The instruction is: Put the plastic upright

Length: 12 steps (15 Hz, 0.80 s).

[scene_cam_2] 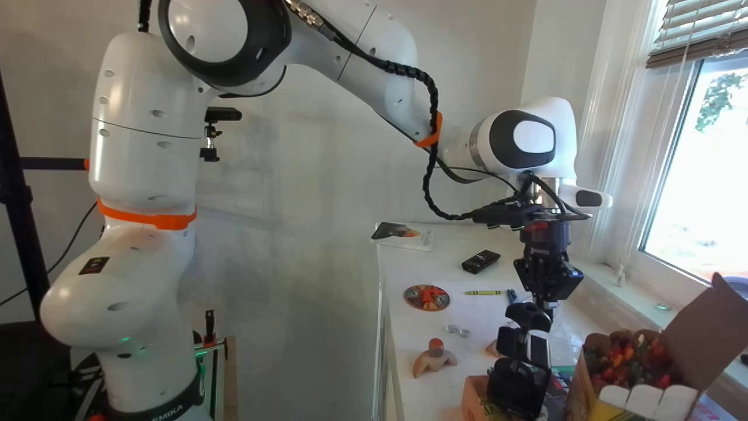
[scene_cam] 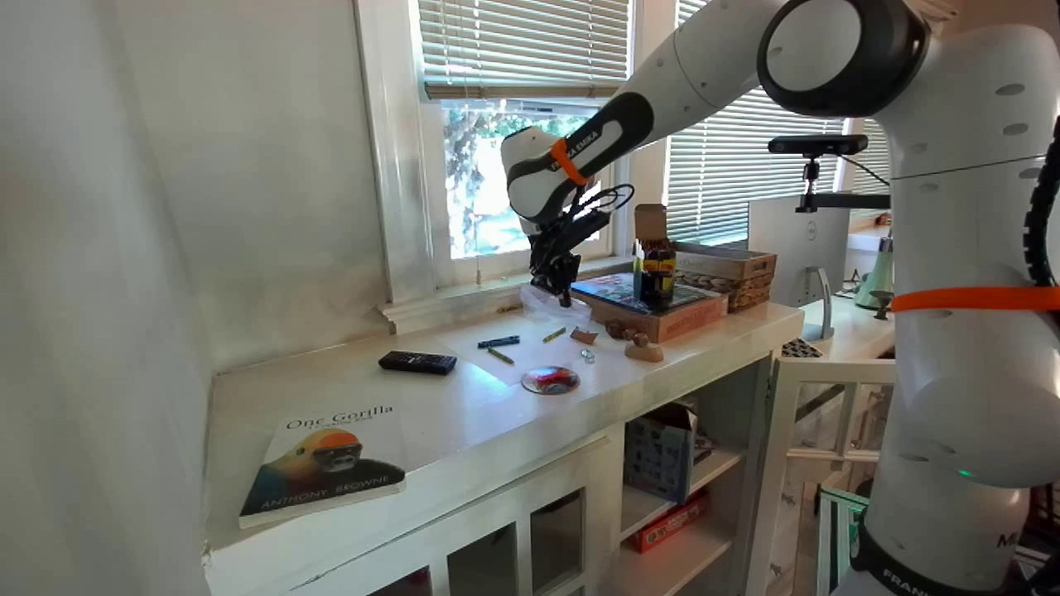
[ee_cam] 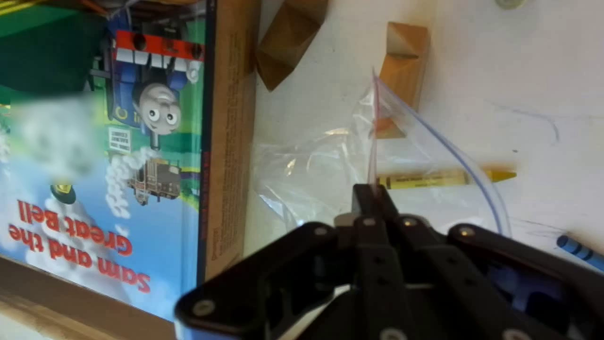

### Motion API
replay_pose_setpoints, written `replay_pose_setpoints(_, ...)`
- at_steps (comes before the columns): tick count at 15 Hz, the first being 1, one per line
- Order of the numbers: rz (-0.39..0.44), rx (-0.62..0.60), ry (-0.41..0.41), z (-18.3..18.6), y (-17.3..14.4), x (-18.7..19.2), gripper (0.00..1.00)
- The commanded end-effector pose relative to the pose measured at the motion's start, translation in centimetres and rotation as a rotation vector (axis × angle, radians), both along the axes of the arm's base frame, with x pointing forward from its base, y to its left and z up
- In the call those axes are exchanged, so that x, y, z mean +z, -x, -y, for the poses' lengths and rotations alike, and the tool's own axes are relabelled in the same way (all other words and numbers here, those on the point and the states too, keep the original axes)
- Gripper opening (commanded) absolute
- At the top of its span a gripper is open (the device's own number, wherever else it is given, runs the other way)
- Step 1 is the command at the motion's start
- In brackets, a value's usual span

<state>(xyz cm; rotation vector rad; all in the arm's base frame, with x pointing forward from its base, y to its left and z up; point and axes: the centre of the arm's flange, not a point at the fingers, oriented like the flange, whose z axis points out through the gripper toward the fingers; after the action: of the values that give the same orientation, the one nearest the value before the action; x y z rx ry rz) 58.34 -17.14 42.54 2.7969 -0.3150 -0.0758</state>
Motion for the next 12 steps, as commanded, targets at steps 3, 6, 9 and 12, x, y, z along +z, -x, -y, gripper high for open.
replay_pose_setpoints(3,-0.012,0.018,-0.005,-0.1,-0.8,0.3,0.26)
replay_pose_setpoints(6,0.016,0.041,0.011,-1.3,-0.7,2.0,0.41)
replay_pose_setpoints(9,0.042,0.087,-0.016,-3.7,-0.4,3.9,0.63)
replay_pose_setpoints(12,0.078,0.138,-0.027,-6.2,0.1,5.7,0.86)
